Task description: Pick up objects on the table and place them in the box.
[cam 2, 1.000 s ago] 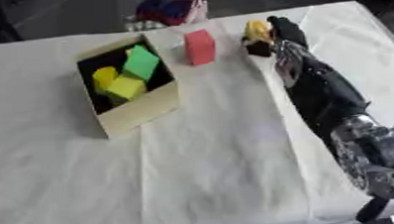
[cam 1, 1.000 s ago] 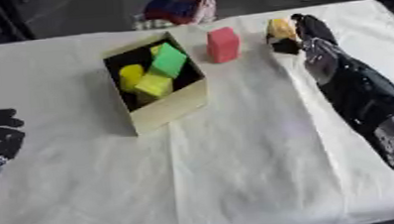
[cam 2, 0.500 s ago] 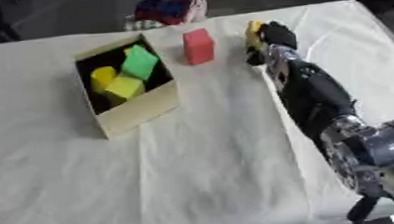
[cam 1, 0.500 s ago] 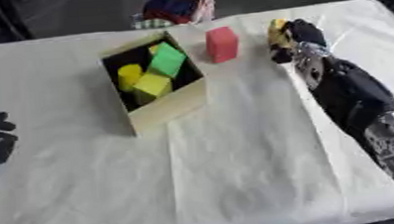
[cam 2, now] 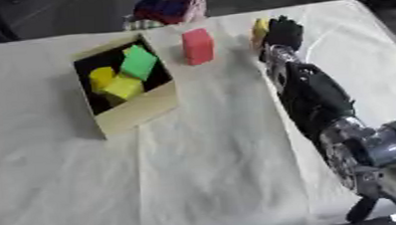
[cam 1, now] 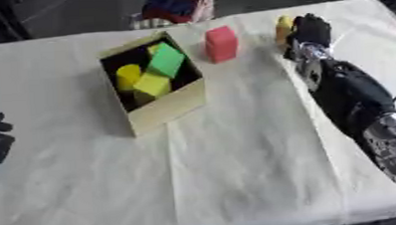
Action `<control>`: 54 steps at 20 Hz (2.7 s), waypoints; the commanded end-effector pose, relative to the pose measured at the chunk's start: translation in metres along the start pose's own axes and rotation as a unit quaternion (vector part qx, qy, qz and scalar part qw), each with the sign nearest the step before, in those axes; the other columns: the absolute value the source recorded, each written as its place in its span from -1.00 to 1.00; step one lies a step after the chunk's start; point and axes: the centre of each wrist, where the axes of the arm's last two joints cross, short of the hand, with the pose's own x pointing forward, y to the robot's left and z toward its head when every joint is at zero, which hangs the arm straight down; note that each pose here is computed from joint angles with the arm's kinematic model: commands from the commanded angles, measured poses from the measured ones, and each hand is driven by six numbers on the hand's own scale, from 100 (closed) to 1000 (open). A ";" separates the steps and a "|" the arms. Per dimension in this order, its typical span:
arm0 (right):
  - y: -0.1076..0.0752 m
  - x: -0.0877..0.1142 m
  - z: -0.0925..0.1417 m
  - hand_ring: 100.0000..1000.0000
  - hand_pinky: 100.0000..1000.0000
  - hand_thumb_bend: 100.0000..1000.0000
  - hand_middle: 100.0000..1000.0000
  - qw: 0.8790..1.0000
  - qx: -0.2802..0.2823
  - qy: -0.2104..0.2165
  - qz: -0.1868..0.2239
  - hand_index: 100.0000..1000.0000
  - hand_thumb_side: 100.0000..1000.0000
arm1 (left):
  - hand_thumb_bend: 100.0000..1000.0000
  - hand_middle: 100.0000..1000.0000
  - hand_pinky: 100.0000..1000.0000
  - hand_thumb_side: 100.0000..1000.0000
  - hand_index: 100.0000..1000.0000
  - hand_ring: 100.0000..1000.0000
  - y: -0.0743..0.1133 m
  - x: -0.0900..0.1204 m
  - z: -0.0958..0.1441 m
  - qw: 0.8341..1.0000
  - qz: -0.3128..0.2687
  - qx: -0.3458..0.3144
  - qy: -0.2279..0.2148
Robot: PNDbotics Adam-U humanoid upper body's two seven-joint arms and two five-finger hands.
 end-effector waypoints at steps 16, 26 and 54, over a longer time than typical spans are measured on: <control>-0.110 0.057 -0.009 0.07 0.33 -1.00 -0.44 0.954 -0.149 -0.238 -0.110 -0.16 -1.00 | -0.26 0.28 0.66 0.18 0.63 0.29 0.009 0.006 0.002 1.000 -0.014 0.015 -0.004; -0.143 0.127 0.049 0.16 0.39 -1.00 -0.33 0.850 -0.034 -0.513 -0.114 -0.07 -1.00 | -0.26 0.27 0.66 0.17 0.63 0.28 0.014 0.007 0.003 0.999 -0.021 0.037 -0.003; -0.176 0.096 0.018 0.71 0.66 -0.35 0.68 0.878 0.023 -0.455 -0.150 0.90 -0.05 | -0.24 0.27 0.66 0.17 0.63 0.28 0.013 0.006 0.005 0.999 -0.017 0.043 0.000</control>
